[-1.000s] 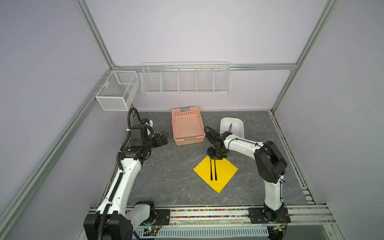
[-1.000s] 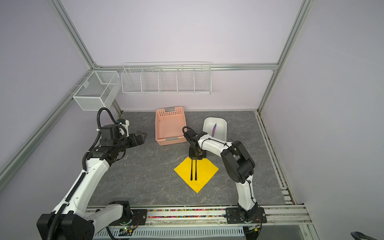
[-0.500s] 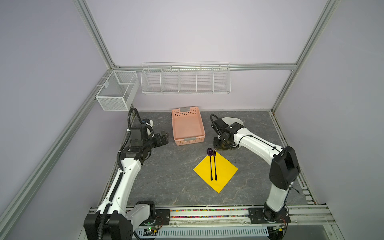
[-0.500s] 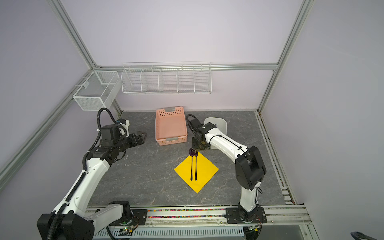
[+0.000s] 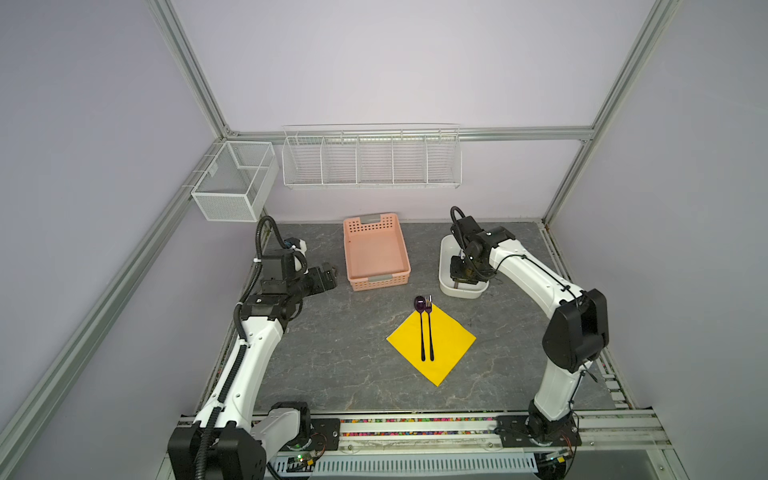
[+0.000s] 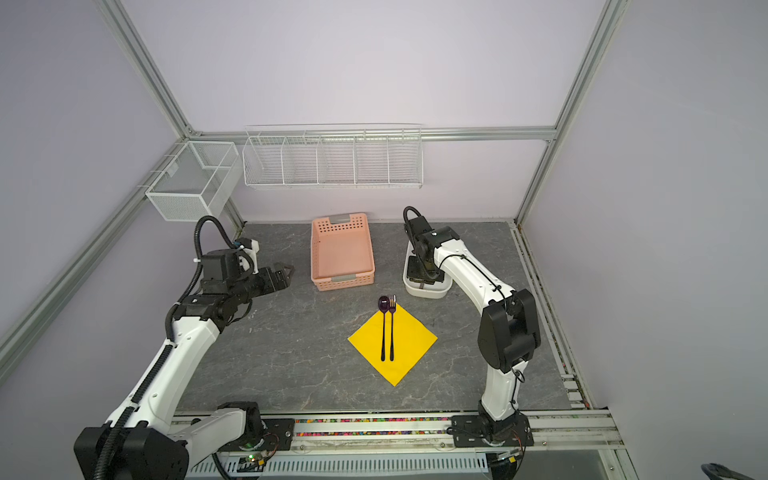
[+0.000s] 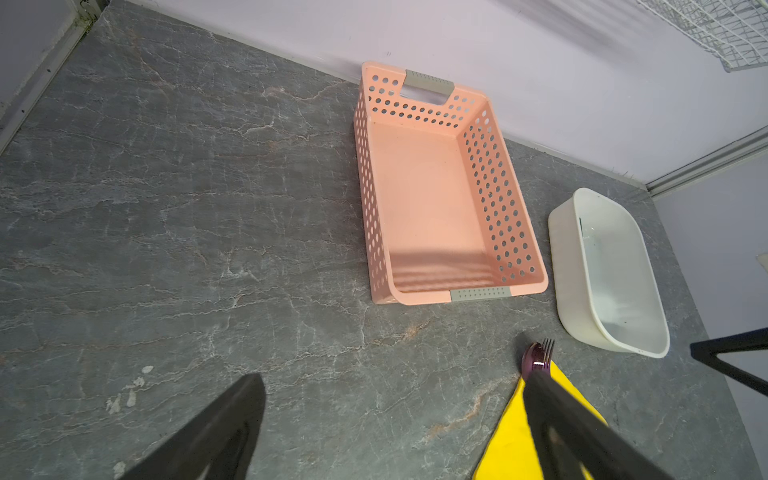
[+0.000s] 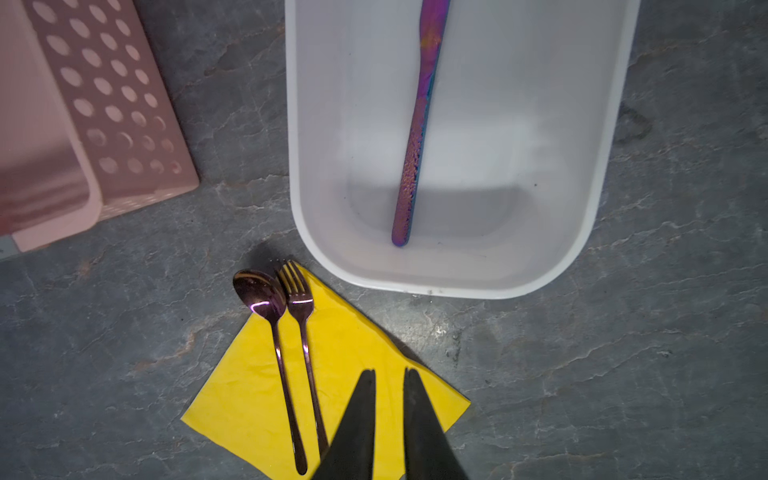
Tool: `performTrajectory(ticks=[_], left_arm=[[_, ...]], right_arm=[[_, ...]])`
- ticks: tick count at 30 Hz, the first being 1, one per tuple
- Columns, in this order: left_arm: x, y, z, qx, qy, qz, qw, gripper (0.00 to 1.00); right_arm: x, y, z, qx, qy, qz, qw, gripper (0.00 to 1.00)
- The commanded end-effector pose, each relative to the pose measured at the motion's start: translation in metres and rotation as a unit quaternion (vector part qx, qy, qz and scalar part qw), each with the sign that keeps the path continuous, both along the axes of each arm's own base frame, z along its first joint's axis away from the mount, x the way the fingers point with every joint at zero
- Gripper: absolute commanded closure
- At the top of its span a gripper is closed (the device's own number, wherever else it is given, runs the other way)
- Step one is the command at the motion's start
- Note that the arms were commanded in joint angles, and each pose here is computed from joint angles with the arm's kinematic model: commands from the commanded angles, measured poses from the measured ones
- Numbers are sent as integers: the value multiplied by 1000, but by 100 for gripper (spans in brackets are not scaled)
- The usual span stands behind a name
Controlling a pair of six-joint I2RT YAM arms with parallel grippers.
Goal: Place the utensils on the paper napkin and roll it up
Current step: 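Move the right gripper over the white tray above the purple knife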
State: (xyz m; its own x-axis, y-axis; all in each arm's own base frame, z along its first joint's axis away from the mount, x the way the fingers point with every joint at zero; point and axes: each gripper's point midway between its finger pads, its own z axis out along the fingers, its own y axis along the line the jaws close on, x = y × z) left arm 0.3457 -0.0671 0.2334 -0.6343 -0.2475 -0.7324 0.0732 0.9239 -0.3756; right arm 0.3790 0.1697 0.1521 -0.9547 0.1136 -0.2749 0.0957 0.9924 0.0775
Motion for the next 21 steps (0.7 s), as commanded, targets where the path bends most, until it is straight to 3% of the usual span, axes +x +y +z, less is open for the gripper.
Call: performTrajectory(ticks=[1,13,21], left_arm=[[-1,3,0,6,-3,4,1000,3],[1,5,-3,12,3,8,1000,3],[2,8,-7,20,8,13,1000,3]], right_arm=[[8,-13,-10,-37,20,0,999,81],[55,-25,-49,-88,35,-35,995,76],[82,-24,-76,-88,45,-46,994,77]])
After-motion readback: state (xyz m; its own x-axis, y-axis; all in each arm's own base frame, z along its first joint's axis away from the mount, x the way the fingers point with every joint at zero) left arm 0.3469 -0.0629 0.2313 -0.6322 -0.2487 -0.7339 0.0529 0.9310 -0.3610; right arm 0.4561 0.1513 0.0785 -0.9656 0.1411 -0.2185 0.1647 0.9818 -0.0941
